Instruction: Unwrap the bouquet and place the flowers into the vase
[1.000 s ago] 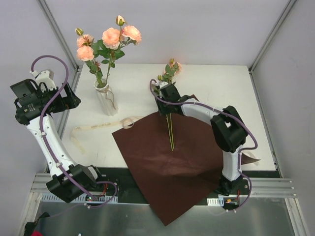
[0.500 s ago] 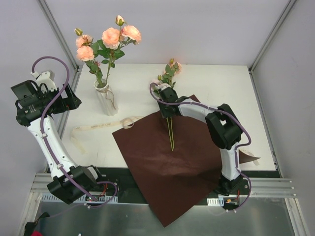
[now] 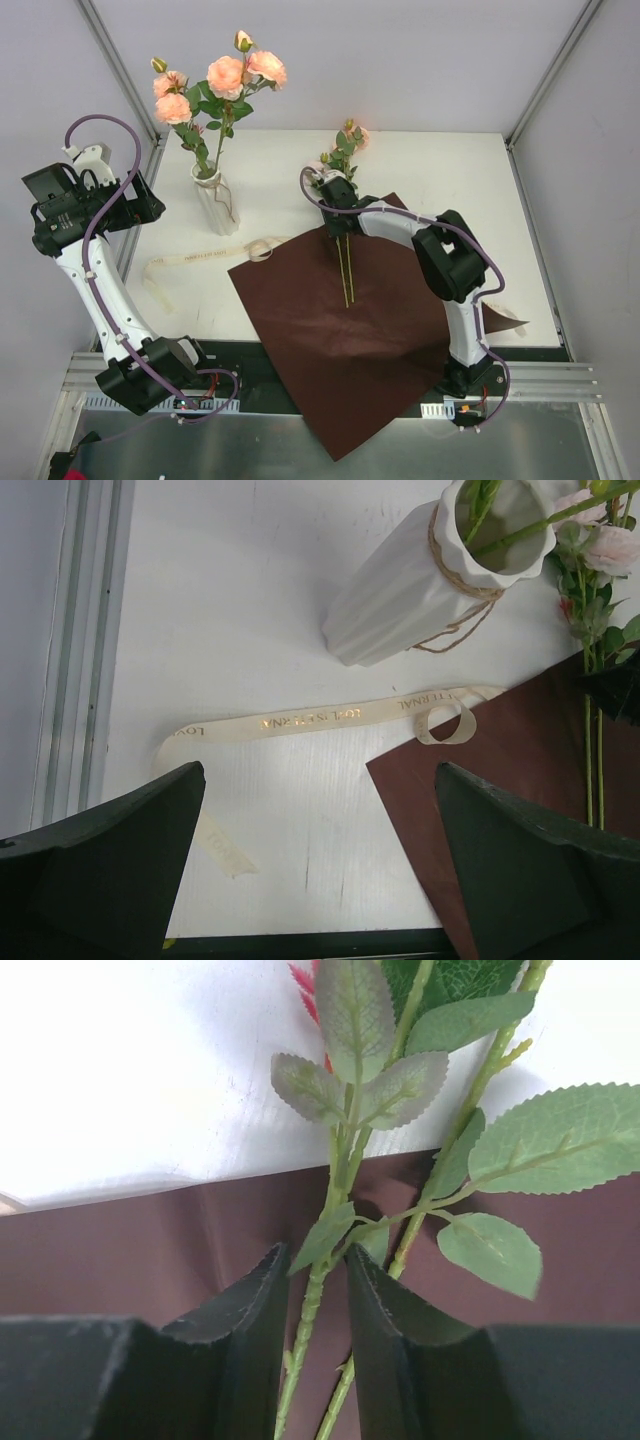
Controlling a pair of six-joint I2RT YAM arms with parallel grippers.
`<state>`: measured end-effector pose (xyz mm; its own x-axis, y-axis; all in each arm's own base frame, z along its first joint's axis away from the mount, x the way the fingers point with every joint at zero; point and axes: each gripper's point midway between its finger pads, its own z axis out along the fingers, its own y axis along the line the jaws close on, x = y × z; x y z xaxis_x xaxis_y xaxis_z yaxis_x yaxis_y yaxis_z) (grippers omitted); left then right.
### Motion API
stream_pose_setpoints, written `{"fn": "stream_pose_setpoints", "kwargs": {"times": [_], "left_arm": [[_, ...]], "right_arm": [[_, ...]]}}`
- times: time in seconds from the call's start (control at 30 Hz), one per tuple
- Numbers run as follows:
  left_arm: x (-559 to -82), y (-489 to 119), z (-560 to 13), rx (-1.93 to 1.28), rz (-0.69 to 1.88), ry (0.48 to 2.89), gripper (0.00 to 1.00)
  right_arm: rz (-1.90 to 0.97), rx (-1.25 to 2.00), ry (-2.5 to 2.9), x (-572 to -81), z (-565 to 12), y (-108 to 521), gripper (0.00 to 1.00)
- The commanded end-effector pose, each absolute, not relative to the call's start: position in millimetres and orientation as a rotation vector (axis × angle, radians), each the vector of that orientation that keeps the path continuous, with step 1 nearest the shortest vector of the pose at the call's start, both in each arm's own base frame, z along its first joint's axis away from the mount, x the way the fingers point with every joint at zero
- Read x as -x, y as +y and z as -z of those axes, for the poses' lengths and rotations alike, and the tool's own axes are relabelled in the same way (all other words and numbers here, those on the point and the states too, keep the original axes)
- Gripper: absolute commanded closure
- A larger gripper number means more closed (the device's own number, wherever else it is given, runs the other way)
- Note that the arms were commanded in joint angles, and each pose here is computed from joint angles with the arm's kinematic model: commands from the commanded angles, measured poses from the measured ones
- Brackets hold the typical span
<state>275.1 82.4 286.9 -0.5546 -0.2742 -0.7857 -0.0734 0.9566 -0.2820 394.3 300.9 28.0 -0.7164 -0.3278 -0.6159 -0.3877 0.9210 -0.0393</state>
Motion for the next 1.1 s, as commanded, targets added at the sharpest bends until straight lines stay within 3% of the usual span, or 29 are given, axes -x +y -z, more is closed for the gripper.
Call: {"fn": "stream_pose_setpoints", "kwargs": {"times": [0.0, 0.17, 0.33, 0.43, 0.73, 0.83, 0.87, 0.93, 0.97, 1.0, 1.07], "left_arm": [[-274, 78, -291, 0.207, 0.274, 2.129, 0.01], [-273, 78, -294, 0.202, 0.266, 2.123, 0.01], [-270, 77, -298, 0.198, 0.248, 2.113, 0.01], [-269, 77, -301, 0.197, 0.237, 2.104, 0.01], [-267, 77, -311, 0.209, 0.221, 2.089, 0.01], [-266, 77, -314, 0.210, 0.212, 2.084, 0.01], [-265, 77, -316, 0.210, 0.209, 2.081, 0.01], [-265, 77, -317, 0.211, 0.209, 2.080, 0.01], [-265, 77, -319, 0.216, 0.209, 2.078, 0.01], [-265, 77, -320, 0.220, 0.210, 2.074, 0.01], [-266, 75, -321, 0.227, 0.227, 2.071, 0.01]], "right_arm": [[-0.156, 0.477, 2.405, -403, -33, 314, 0.72], [-0.160, 0.471, 2.445, -402, -24, 316, 0.82], [-0.186, 0.448, 2.410, -406, -42, 319, 0.99], [-0.243, 0.415, 2.325, -408, -83, 321, 0.99], [-0.555, 0.249, 1.858, -381, -286, 306, 0.99], [-0.708, 0.150, 1.590, -347, -372, 281, 0.99], [-0.727, 0.139, 1.571, -340, -364, 275, 0.99], [-0.856, 0.092, 1.258, -312, -434, 260, 0.99], [-0.880, 0.103, 1.198, -305, -430, 261, 0.99], [-0.957, 0.116, 0.979, -283, -474, 256, 0.99], [-1.024, 0.253, 0.804, -256, -504, 272, 0.99]]}}
